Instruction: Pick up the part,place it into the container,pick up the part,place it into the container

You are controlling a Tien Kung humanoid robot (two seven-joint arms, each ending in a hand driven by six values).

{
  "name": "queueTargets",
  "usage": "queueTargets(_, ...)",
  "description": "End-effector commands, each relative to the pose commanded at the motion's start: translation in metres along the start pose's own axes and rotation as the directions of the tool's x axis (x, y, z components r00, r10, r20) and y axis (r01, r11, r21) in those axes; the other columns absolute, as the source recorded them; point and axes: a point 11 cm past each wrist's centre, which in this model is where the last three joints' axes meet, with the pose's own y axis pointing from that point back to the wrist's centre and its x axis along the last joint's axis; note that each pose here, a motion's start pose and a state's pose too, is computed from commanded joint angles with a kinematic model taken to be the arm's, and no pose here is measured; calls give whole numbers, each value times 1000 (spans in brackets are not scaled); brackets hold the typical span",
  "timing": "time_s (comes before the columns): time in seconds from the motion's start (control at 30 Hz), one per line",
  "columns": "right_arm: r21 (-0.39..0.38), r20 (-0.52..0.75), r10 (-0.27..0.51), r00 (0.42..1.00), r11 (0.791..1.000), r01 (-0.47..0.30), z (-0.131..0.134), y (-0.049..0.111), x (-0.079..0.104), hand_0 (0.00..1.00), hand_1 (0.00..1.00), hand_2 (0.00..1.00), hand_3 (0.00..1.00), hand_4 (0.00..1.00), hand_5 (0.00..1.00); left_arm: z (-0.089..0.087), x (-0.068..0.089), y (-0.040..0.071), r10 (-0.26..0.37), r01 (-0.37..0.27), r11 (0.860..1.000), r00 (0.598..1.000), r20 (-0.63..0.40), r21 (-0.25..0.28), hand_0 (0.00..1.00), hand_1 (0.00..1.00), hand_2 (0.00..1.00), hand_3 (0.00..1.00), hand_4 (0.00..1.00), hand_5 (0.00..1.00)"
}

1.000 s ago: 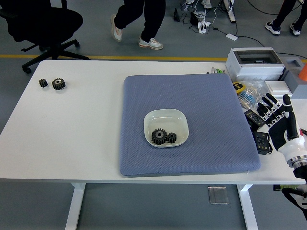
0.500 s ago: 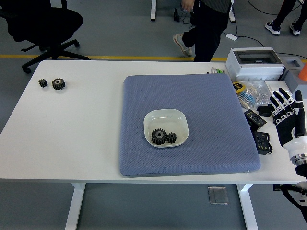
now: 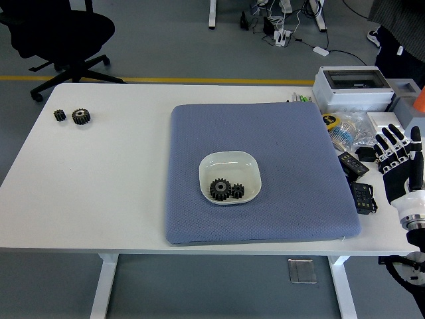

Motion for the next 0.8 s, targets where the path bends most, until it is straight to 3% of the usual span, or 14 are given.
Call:
queueTargets(0.33,26,44,47,998,998,-48,2,2,2,897,812,816,685,998,752,6,-1,0,1,-1,1000,1000,-5,-16,744,737,780,582,657,597)
queueTargets(0.8,88,63,56,996,994,-62,-13,2,3,857,802,818,666,998,720,11,-3,0,1,-1,1000,1000,8,-27,734,750,781,577,659,595)
